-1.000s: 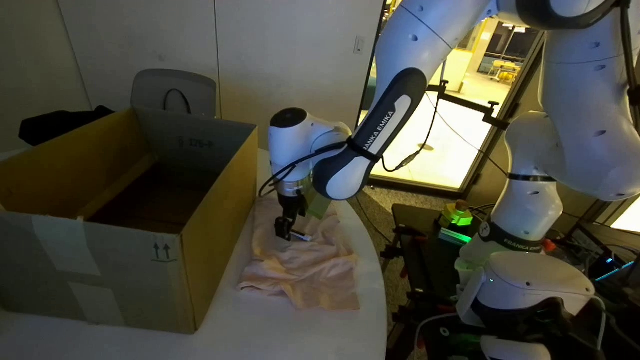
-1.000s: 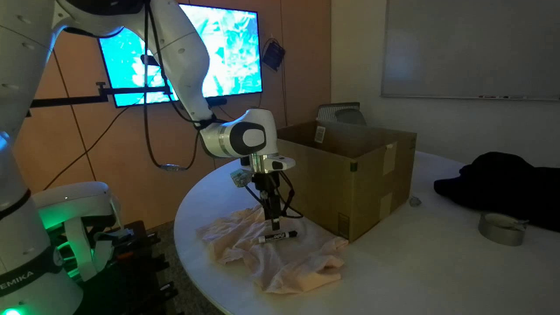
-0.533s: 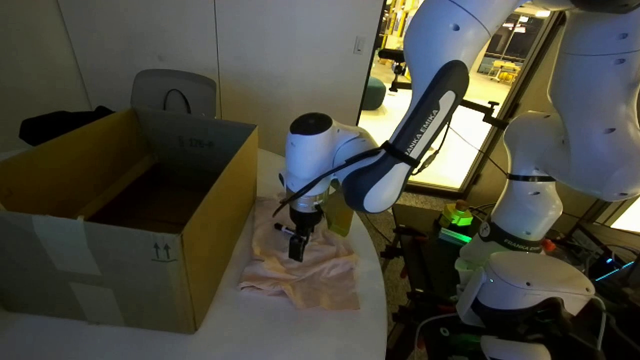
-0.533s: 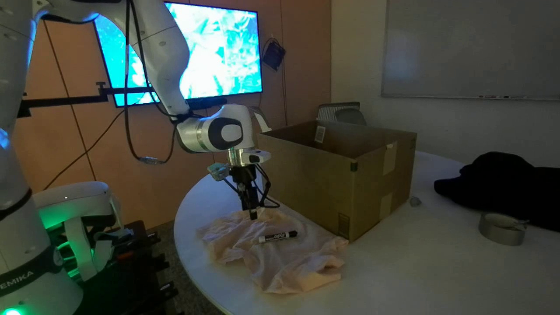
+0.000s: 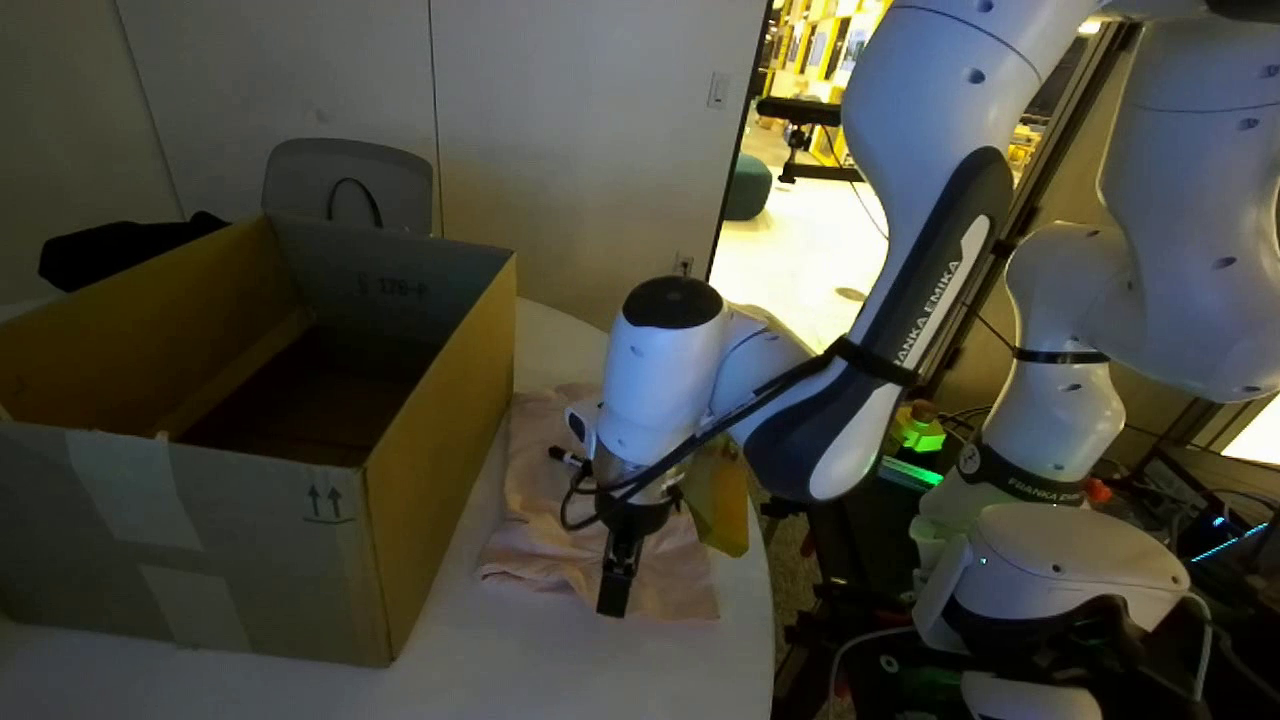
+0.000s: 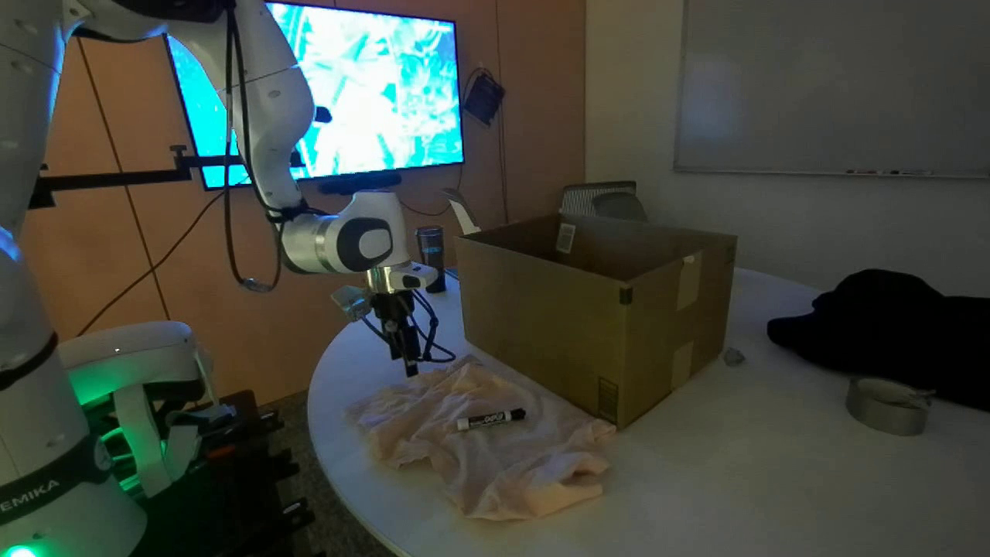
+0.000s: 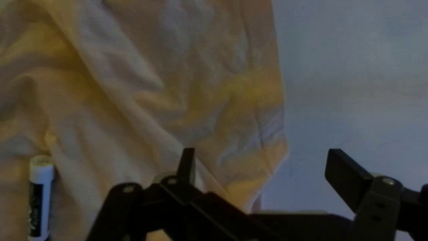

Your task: Put the marker on the shirt, then wrap the marker in the shirt and put it in the box

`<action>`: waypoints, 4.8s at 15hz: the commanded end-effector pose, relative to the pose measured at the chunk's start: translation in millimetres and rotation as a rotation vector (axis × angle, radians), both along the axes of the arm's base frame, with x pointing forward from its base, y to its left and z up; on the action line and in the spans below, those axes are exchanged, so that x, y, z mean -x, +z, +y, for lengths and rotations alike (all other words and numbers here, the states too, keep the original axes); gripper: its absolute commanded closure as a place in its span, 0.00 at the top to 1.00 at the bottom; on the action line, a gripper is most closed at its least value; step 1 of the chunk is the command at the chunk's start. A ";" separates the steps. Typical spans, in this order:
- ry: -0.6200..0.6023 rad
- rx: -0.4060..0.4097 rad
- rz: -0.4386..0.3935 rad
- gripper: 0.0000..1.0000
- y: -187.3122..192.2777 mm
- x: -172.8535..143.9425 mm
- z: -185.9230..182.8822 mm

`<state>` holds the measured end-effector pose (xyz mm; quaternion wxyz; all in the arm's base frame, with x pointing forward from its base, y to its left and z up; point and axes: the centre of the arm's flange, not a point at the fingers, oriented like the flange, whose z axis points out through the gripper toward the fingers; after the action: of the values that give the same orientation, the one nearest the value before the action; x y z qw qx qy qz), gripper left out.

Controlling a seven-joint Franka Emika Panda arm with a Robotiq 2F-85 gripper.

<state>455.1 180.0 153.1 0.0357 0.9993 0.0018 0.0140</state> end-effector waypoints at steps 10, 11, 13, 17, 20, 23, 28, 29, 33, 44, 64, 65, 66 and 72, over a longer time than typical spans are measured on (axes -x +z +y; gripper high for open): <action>-0.018 -0.017 0.016 1.00 -38.7 18.2 25.3; -0.024 -0.015 0.016 1.00 -40.7 18.1 24.8; -0.038 -0.011 0.014 1.00 -43.9 17.3 22.1; -0.071 -0.006 0.017 1.00 -48.9 15.2 15.1; -0.095 -0.004 0.028 1.00 -53.2 11.2 10.0; -0.116 -0.008 0.038 1.00 -55.7 7.7 6.9; -0.143 -0.015 0.044 0.50 -54.2 3.4 3.0; -0.148 -0.017 0.043 0.43 -53.6 2.5 1.9; -0.166 -0.013 0.043 0.15 -50.9 1.1 -4.3; -0.203 0.131 -0.089 0.03 22.6 -2.6 -43.4; -0.613 0.252 -0.136 0.03 53.0 -27.9 -191.6; -0.620 0.251 -0.129 0.03 51.0 -30.0 -196.8; -0.628 0.252 -0.126 0.03 48.4 -31.3 -200.3; -0.647 0.221 -0.118 0.65 45.8 -31.5 -204.6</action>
<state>482.1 -26.5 195.9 0.1566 0.9361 -0.3092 0.0600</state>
